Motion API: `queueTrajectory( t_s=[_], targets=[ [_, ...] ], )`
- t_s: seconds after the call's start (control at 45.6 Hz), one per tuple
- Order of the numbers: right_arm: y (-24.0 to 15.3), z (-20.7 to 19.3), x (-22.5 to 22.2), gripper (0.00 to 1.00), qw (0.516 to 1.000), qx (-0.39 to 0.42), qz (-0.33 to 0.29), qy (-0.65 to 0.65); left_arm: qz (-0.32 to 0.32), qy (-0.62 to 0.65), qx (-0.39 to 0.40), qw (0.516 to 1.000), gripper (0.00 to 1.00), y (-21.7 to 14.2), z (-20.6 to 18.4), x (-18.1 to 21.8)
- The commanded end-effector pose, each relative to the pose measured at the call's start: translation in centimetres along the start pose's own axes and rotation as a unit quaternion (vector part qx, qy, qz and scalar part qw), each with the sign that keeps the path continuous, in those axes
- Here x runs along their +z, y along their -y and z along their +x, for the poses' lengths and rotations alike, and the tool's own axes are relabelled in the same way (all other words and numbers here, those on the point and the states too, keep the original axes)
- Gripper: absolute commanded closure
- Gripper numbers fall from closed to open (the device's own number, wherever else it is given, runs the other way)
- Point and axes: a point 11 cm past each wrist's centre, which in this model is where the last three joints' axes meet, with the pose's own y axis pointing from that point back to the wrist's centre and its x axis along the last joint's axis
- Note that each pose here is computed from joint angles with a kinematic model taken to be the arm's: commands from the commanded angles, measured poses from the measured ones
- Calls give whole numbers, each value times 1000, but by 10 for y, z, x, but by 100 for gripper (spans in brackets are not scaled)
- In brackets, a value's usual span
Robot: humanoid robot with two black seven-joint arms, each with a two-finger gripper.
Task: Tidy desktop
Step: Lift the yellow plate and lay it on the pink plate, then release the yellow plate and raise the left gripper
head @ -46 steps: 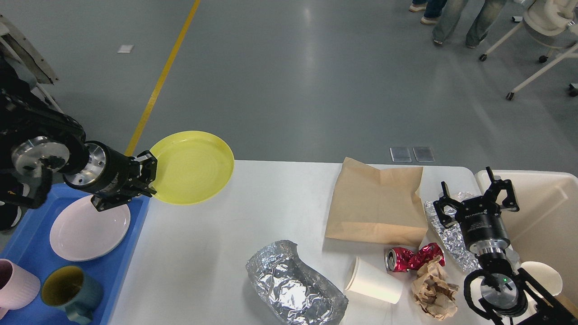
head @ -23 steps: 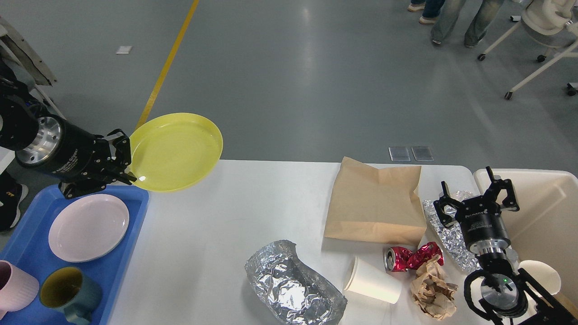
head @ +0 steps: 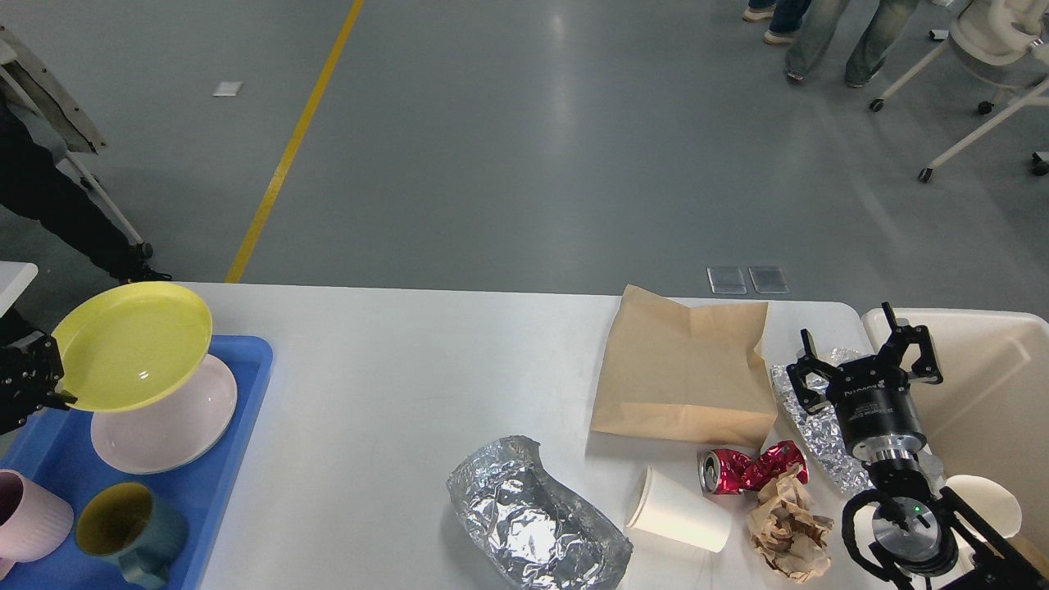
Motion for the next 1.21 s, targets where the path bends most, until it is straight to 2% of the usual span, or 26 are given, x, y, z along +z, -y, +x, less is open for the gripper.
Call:
queueTrajectory(
  t_s=[0.0,0.197,0.548,0.636,0.68,0.723,0.833,0.877,0.921,0.987,1.074,1.184],
  targets=[
    [0,0,0,0,1000,0,0,0,9,1,14,1000,100,25,2,-13],
    [0,0,0,0,1000,0,0,0,44,-11,36,998,100,68,-6,-40],
    [0,0,0,0,1000,0,0,0,51,7,41,998,100,80,-16,-37],
    [0,0,0,0,1000,0,0,0,45,7,42,998,97,79,-15,-33],
    [0,0,0,0,1000,0,0,0,44,7,44,998,92,79,-15,-32],
    [0,0,0,0,1000,0,0,0,42,8,45,998,83,80,-15,-31],
    [0,0,0,0,1000,0,0,0,44,10,62,997,52,82,-15,-30],
    [0,0,0,0,1000,0,0,0,42,10,76,996,37,82,-13,-28],
    [0,0,0,0,1000,0,0,0,43,9,86,995,27,82,-10,-28],
    [0,0,0,0,1000,0,-1,0,45,8,91,995,21,82,-10,-29],
    [0,0,0,0,1000,0,0,0,47,8,91,995,18,81,-9,-29],
    [0,0,0,0,1000,0,-1,0,30,14,86,996,4,73,-6,-11]
  ],
)
